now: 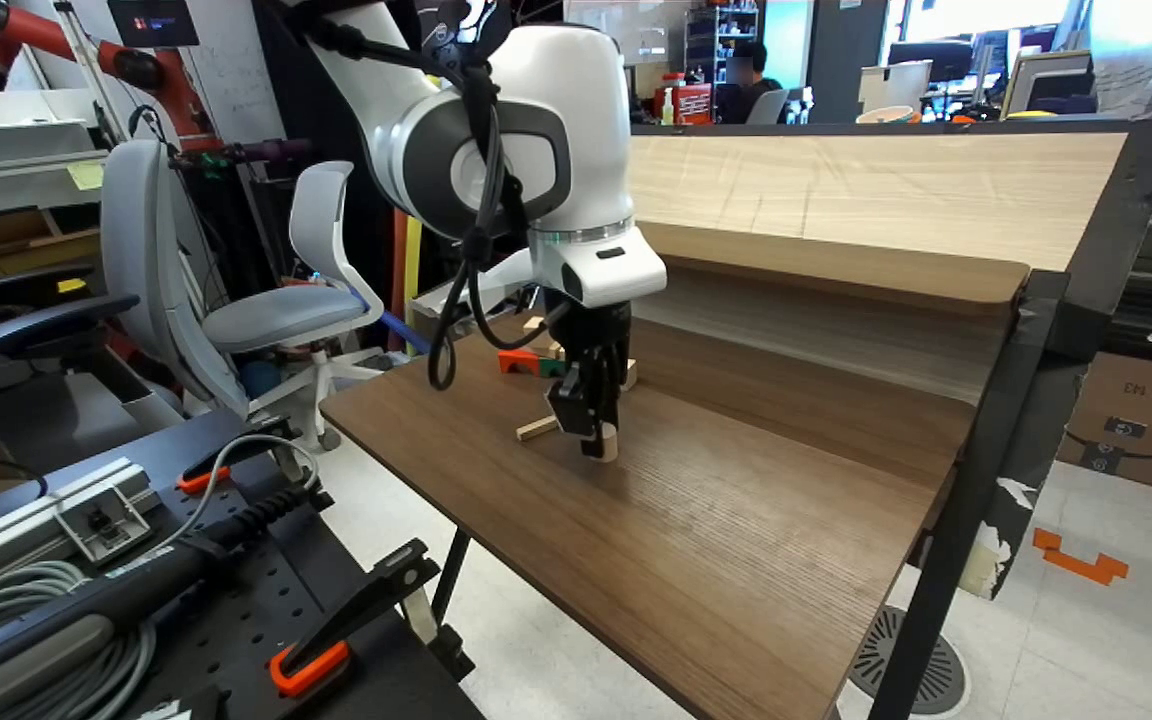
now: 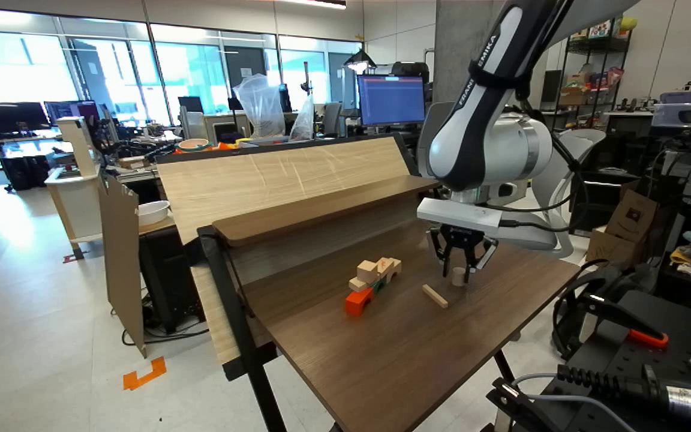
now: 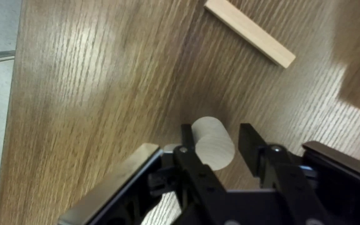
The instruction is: Put the cylindrical block on top of the stacked blocks
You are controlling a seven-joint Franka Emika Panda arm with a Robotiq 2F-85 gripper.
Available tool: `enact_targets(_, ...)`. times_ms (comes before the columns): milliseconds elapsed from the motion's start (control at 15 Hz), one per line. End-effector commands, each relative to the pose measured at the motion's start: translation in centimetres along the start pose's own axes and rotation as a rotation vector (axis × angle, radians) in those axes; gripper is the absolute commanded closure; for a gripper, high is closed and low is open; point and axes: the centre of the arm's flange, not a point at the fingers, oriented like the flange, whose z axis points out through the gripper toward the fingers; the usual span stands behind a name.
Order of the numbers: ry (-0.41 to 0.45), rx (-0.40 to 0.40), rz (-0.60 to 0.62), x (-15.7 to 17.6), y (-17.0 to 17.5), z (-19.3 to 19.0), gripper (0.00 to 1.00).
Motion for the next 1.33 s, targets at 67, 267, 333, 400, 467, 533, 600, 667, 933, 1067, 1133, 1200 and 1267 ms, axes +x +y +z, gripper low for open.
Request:
enact_targets(67, -0.008, 0.025, 0.008, -0.6, -0.7, -0.4, 0.93)
enact_targets(267, -0.025, 0.028, 0.007, -0.9, -0.7, -1.2, 0.92)
enact_targets(333, -0.034, 0.028, 0.009, -1.1, -0.8, -1.6, 0.92)
enact_targets(400, -0.038, 0.034, 0.009, -1.3, -0.9, -2.0, 0.92)
enact_targets(467, -0.044, 0.042, 0.007, -1.6, -1.1, -2.5, 0.92)
enact_targets(533, -0.049, 0.051, 0.005, -1.9, -1.3, -3.0, 0.92)
enact_targets(600, -0.055, 0.060, 0.002, -2.3, -1.6, -3.6, 0.92)
enact_targets(667, -0.061, 0.070, 0.000, -2.7, -2.0, -4.3, 0.92)
enact_targets(933, -0.075, 0.112, -0.019, -4.1, -3.3, -6.8, 0.92)
enact_targets(1067, -0.078, 0.131, -0.029, -4.7, -4.0, -8.0, 0.92)
enact_targets(1133, -0.080, 0.137, -0.034, -5.0, -4.3, -8.6, 0.92)
enact_targets(1200, -0.083, 0.142, -0.037, -5.2, -4.5, -9.1, 0.92)
enact_targets(1267, -0.083, 0.150, -0.042, -5.5, -4.7, -9.5, 0.92)
